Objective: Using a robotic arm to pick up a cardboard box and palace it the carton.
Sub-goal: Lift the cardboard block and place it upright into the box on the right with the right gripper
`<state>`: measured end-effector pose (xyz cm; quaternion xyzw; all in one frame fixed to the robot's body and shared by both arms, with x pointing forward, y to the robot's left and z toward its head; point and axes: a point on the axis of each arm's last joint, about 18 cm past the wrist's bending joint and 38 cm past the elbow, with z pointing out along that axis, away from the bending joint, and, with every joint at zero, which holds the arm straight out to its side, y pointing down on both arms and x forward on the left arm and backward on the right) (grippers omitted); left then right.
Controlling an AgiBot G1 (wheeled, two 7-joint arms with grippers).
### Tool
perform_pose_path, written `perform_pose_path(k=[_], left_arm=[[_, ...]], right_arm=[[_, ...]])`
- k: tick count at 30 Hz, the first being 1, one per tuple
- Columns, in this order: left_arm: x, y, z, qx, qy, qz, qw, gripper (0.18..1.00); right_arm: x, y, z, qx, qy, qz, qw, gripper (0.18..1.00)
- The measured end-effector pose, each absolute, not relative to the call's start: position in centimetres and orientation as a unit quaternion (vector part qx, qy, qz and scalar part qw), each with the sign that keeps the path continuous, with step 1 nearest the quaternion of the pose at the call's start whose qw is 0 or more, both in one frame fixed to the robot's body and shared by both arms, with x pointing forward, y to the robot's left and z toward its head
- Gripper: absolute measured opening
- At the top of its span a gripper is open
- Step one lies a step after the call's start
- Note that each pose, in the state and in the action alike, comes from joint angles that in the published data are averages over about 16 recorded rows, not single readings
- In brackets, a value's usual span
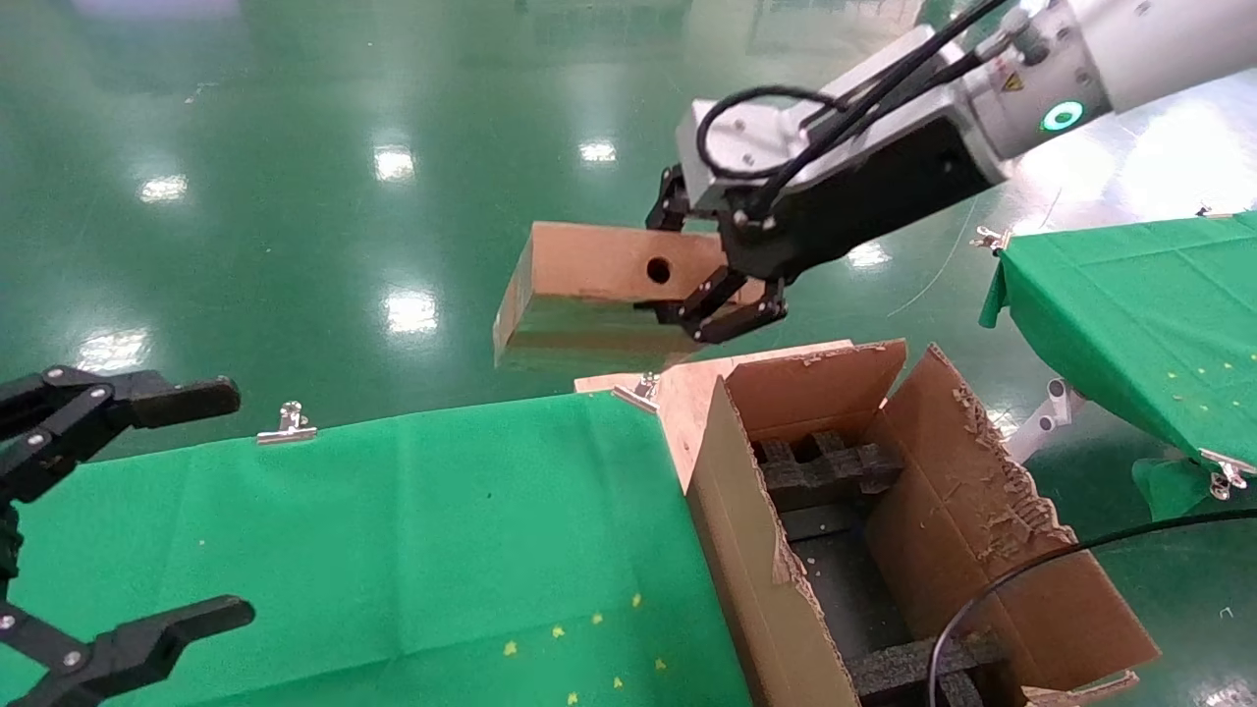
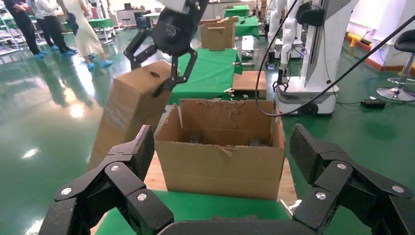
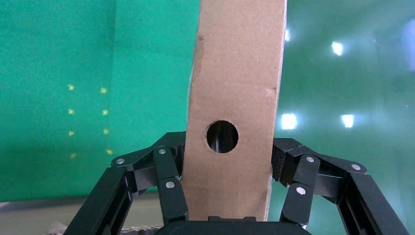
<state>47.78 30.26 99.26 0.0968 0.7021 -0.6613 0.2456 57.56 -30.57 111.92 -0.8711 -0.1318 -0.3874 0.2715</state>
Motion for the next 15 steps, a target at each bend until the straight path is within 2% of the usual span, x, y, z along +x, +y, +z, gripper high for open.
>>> perform_pose_path(k=[6,15], left_arm=[[47.8,30.3,99.3,0.097,0.702,-0.661,0.246,1.001],[47.8,30.3,99.3,0.097,0.702,-0.661,0.246,1.001]], right_arm=[[56.8,-33.5,112.6,-0.872,-0.105,-0.396,0.27,0.312],[54.7,-40.2,111.6,-0.884,-0.031,-0.399,0.243,0.308]])
